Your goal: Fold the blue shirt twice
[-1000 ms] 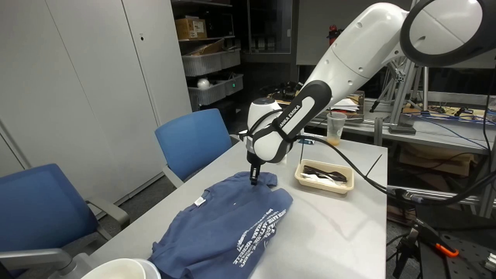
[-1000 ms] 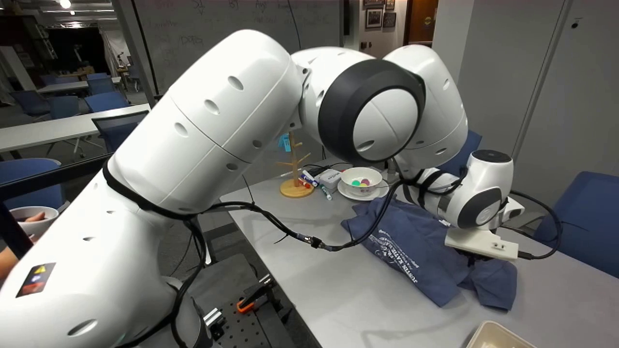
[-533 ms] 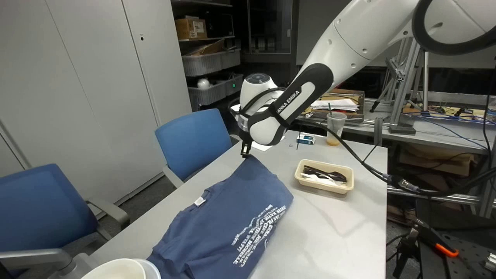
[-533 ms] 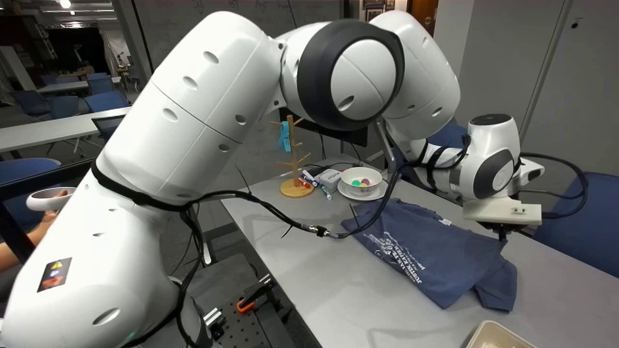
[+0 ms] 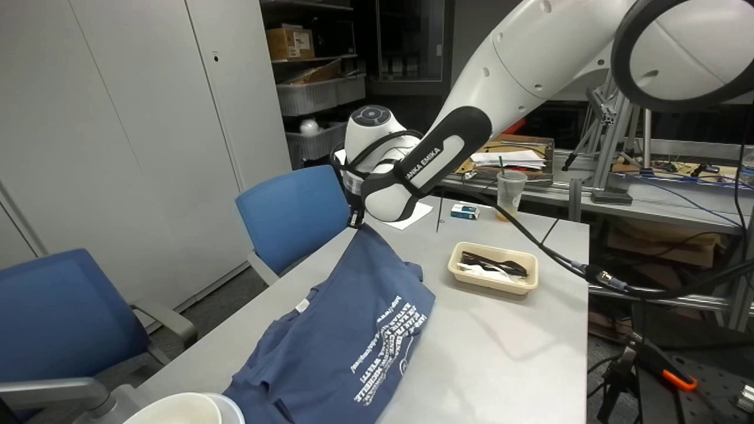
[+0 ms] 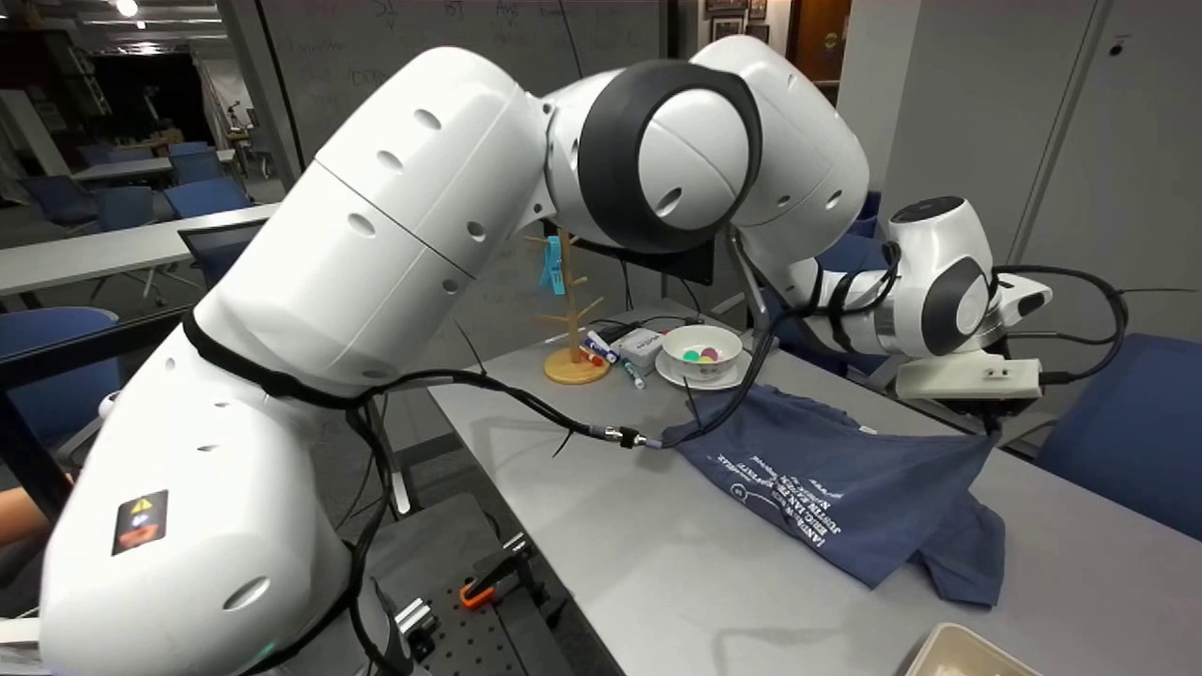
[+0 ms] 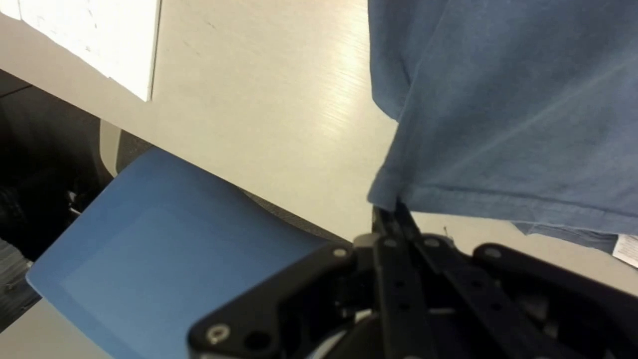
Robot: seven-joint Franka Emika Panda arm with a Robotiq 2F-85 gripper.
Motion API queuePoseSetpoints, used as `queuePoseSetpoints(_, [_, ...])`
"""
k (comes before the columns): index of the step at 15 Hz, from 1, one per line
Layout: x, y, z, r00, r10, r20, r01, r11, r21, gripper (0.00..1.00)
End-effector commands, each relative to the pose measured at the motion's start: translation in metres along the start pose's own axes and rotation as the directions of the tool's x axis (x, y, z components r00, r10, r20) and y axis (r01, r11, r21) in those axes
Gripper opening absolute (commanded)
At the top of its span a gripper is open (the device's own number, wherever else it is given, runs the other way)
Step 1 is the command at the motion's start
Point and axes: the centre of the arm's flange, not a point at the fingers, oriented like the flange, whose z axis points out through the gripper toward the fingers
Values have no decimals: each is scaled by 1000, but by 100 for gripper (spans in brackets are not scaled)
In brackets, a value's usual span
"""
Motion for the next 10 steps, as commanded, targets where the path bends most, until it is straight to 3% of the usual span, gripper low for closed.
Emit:
queuePoseSetpoints(1, [16, -1, 20, 999, 42, 21, -40, 996, -76, 0])
queuePoseSetpoints(2, [15, -2, 22, 998, 46, 29, -44, 996, -82, 26])
queuePoseSetpoints(4, [8, -4, 21, 997, 60, 40, -55, 993, -103, 32])
queuePoseSetpoints(7, [0, -8, 7, 996, 76, 42, -71, 992, -100, 57])
queuePoseSetpoints(10, [-1, -25, -15, 995, 91, 41, -91, 996, 2, 79])
